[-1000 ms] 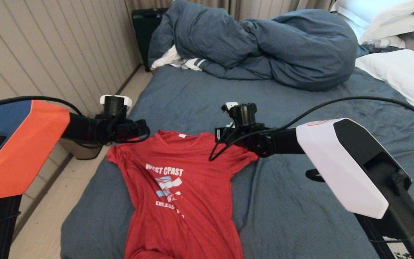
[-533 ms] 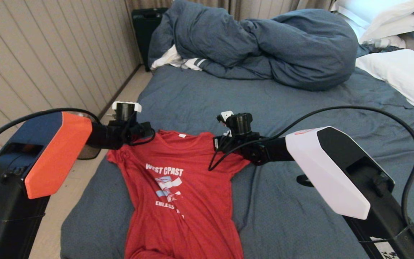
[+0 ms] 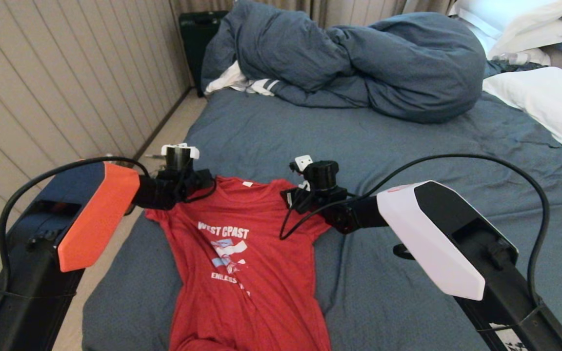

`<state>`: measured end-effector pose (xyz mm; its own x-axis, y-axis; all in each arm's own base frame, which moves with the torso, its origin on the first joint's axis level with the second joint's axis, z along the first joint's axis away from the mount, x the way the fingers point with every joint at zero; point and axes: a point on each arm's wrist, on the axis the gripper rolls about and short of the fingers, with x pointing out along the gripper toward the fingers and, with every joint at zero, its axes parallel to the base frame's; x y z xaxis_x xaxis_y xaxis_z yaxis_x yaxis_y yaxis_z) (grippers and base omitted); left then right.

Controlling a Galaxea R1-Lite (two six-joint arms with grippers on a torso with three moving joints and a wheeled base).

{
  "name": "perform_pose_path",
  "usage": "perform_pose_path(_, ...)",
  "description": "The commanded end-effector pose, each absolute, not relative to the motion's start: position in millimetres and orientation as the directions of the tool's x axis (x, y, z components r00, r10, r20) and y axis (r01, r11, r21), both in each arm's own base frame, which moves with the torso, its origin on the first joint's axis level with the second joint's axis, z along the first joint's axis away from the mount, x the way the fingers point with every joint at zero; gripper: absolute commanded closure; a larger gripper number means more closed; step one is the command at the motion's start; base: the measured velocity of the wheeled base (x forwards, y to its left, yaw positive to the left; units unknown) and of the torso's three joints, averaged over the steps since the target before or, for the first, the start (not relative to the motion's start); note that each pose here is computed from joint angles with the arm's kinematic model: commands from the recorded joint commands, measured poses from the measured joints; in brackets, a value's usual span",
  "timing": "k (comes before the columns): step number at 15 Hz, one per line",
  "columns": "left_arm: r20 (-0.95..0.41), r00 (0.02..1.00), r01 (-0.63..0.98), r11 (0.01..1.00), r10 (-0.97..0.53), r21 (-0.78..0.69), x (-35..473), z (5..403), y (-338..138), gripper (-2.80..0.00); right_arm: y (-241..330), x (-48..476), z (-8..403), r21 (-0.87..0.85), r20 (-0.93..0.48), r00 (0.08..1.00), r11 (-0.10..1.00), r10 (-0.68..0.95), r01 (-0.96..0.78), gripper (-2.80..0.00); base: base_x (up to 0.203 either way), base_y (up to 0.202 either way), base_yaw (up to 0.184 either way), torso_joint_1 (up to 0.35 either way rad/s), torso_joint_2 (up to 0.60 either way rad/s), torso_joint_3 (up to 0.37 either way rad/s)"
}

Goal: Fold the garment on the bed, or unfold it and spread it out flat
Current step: Unford the red T-shirt

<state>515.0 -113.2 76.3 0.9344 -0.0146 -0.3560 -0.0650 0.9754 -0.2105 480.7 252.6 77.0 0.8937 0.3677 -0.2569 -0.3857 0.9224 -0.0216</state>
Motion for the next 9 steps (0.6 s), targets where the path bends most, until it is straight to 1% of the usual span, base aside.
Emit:
perform_pose_path(1,-0.375,0.927,-0.063,0.976,-0.019,-0.206,514.7,65.9,-117.6,-2.8,252.5,482.8,65.1,-0.023,-0.273,0.891,0.924,0.362,-0.382,-2.8,0.0,0.0,0.0,0.0,0.0,0.0)
perform_pose_path(4,-0.395,0.918,-0.058,0.978,-0.026,-0.2,512.7,58.0,-122.2,-2.8,252.7,484.4,53.0,-0.025,-0.29,0.886,0.923,0.361,-0.384,-2.8,0.0,0.0,0.0,0.0,0.0,0.0)
perform_pose_path(5,-0.396,0.918,-0.058,0.978,-0.026,-0.2,512.3,58.0,-122.1,-2.8,252.0,484.7,52.9,-0.024,-0.292,0.886,0.924,0.36,-0.383,-1.55,0.0,0.0,0.0,0.0,0.0,0.0)
perform_pose_path(6,-0.397,0.917,-0.056,0.978,-0.029,-0.199,512.0,57.9,-122.9,0.0,250.8,485.3,52.9,-0.024,-0.292,0.887,0.924,0.357,-0.381,0.0,0.0,0.0,0.0,0.0,0.0,0.0)
perform_pose_path(9,-0.4,0.916,-0.051,0.978,-0.034,-0.2,511.0,57.0,-126.0,0.0,248.9,486.2,53.7,-0.024,-0.29,0.889,0.926,0.354,-0.377,0.0,0.0,0.0,0.0,0.0,0.0,0.0)
